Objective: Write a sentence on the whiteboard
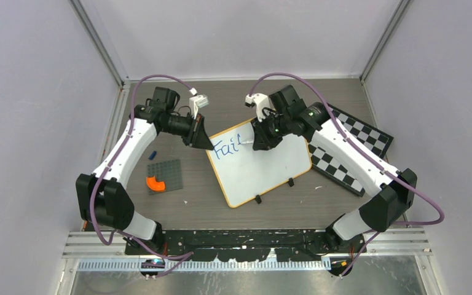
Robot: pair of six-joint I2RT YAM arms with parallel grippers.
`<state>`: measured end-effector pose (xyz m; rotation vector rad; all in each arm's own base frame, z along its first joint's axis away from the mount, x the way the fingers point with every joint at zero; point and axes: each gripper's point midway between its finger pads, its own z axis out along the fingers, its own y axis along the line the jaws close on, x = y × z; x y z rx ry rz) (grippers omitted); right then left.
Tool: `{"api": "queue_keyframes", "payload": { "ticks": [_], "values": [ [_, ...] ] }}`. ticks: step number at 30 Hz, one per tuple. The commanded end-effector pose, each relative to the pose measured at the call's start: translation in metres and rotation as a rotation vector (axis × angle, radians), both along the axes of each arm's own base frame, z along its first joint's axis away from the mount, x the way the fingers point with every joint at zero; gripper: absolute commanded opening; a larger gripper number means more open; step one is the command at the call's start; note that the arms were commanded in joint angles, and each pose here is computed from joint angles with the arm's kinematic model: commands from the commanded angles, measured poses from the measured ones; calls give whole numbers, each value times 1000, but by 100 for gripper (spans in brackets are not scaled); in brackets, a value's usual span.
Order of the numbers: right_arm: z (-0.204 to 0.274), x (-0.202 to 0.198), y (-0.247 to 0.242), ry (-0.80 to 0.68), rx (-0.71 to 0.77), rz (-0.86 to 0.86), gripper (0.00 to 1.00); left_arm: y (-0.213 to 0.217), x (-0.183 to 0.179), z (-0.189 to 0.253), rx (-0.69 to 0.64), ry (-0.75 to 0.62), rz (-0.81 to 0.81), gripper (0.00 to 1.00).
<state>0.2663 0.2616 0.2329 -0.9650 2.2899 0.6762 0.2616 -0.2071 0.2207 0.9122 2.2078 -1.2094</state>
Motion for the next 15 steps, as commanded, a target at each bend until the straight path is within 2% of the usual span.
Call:
{"api": "queue_keyframes", "payload": {
  "ticks": [1,9,15],
  "values": [
    [-5,3,-5,-28,-3,-28,0,-7,-19,-9,22,40,-66,0],
    [-7,-2,-9,-26,-18,-23,0,-7,-20,-9,21,42,-67,0],
    [14,4,-14,-85,-34,-21,0,-7,-20,-9,21,41,-68,0]
  ]
}}
